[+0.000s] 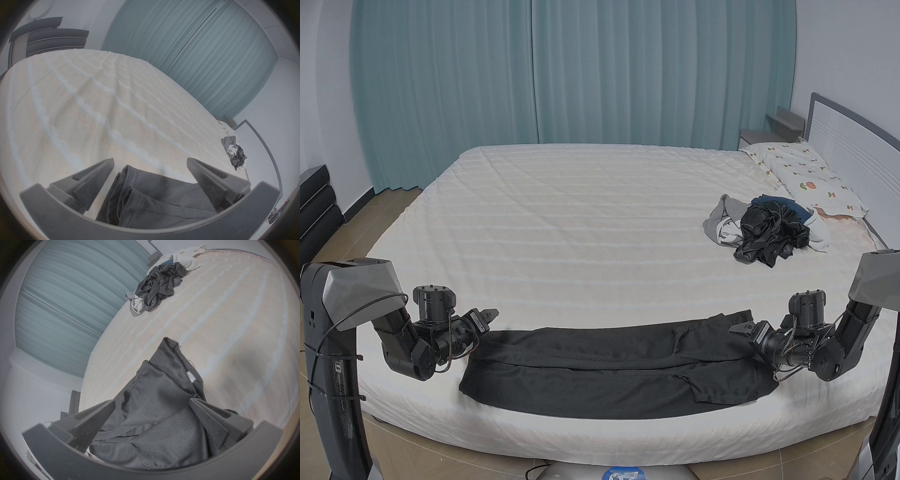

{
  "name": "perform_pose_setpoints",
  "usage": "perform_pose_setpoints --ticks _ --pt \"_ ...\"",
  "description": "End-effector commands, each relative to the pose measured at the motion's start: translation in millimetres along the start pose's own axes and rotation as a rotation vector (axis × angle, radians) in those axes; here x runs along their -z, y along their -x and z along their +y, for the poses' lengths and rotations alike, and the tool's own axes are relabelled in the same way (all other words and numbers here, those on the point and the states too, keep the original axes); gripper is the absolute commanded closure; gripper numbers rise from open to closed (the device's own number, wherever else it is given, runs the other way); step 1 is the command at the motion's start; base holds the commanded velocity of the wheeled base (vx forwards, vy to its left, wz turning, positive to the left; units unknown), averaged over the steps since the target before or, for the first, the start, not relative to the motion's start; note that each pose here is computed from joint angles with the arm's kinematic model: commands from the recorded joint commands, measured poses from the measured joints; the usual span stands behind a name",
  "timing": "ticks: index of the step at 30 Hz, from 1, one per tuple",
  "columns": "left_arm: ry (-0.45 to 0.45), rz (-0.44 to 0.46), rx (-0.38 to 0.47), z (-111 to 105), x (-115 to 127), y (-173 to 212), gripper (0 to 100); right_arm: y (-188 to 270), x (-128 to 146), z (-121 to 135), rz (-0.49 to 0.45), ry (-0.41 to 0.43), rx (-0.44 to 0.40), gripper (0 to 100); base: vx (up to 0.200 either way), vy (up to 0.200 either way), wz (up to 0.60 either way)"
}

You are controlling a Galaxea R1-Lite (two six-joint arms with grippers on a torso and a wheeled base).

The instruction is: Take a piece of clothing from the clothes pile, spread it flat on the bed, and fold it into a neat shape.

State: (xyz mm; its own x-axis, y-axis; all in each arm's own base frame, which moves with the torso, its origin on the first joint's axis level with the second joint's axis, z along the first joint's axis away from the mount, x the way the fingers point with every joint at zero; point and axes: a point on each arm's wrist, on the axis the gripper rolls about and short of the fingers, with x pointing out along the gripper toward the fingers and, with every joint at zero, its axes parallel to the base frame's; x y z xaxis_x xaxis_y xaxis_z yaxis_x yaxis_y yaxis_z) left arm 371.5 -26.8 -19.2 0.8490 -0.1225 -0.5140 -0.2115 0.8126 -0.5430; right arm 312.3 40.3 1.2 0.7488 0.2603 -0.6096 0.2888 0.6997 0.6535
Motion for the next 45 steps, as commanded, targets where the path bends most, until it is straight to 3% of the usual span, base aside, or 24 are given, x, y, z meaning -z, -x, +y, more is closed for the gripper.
perform_pose_setpoints --ticks 1,12,16,23,24,31,38,45 --pt "0.003 0.020 -0.017 8 8 -13 100 -1 1 -1 0.004 -0.002 0.005 0 0.000 0.000 0.00" --pt "0.045 -0.022 -0.061 24 -4 -14 100 0 1 -3 0.006 -0.005 0.009 0 0.000 0.000 0.00" --pt "0.105 -0.035 -0.063 25 -7 -12 100 1 -1 -4 -0.002 -0.010 0.010 0 0.000 0.000 0.00" --pt "0.111 -0.042 -0.058 24 -9 -10 100 2 -2 -4 -0.003 -0.011 0.011 0 0.000 0.000 0.00" --pt "0.113 -0.042 -0.058 24 -9 -10 0 2 -2 -4 -0.003 -0.011 0.011 0 0.000 0.000 0.00" --pt "0.158 -0.065 -0.019 14 -19 7 0 3 -1 -5 -0.002 -0.023 0.012 0 0.000 0.000 0.00" --pt "0.147 -0.091 0.054 9 -19 25 0 4 0 -5 0.001 -0.023 0.000 0 0.000 0.000 0.00" --pt "0.158 -0.088 0.035 14 -16 27 0 6 0 -4 0.011 -0.054 -0.019 0 0.086 0.000 0.00"
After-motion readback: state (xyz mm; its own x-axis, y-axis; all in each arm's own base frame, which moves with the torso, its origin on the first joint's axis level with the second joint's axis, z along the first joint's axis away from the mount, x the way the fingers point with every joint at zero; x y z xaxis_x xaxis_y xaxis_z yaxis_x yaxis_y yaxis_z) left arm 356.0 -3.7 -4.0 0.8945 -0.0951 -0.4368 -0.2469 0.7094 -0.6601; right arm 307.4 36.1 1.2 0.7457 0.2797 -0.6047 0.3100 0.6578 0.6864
